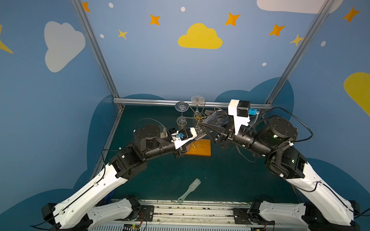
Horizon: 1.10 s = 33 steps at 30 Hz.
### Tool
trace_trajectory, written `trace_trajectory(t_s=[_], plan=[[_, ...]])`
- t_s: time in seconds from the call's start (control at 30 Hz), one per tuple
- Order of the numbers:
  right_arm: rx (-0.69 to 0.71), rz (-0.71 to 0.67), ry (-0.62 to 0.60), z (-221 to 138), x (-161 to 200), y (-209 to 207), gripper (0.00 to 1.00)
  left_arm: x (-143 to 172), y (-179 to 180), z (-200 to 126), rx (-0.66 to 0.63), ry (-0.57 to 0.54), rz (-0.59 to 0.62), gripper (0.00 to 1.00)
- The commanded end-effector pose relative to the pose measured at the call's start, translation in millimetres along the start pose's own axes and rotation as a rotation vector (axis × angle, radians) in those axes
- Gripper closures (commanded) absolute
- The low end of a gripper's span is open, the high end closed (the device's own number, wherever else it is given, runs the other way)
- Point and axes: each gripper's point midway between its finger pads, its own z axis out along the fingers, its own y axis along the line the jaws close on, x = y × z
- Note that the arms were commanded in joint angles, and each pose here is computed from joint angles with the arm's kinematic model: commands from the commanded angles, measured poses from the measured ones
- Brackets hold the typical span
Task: Take the wine glass off the wine glass rack
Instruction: Pick up the wine glass from the wine glass rack.
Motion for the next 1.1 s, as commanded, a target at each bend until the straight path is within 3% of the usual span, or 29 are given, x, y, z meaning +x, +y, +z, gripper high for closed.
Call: trace_trajectory(t_s=[0.0, 0.1, 0.2, 0.4, 0.53, 0.7, 0.97, 1.07], plan=[[0.005, 0.009, -0.029, -5.8, -5.9, -1.8, 0.51, -13.3, 1.5, -3.0, -0.012, -0.045, 0.035, 0.97], [0.001, 0.008, -0.035, -6.8, -6.3, -1.4, 0.56, -13.1, 0.8, -3.7, -0.014, -0.042, 0.041, 0.9], [-0.006, 0.003, -0.041, -7.5, -8.0, -0.2, 0.58, -12.8, 0.7, -3.8, -0.017, -0.043, 0.044, 0.75], [-0.004, -0.013, -0.045, -9.4, -10.0, -0.5, 0.61, -11.6, -0.6, -8.1, -0.025, -0.048, 0.047, 0.32], [-0.007, -0.024, -0.029, -12.5, -10.6, 0.2, 0.62, -4.9, -4.1, -18.1, -0.032, -0.024, 0.025, 0.14], [0.016, -0.048, -0.015, -21.8, -10.3, -2.4, 0.63, -1.3, -2.7, -43.0, -0.087, -0.024, 0.0, 0.07], [0.091, -0.086, -0.003, -49.3, -10.8, -10.7, 0.64, -14.1, 11.1, -90.6, -0.247, -0.151, -0.068, 0.04], [0.138, -0.093, 0.016, -61.8, -6.7, -16.9, 0.64, -7.6, 11.4, -97.7, -0.271, -0.152, -0.097, 0.04]])
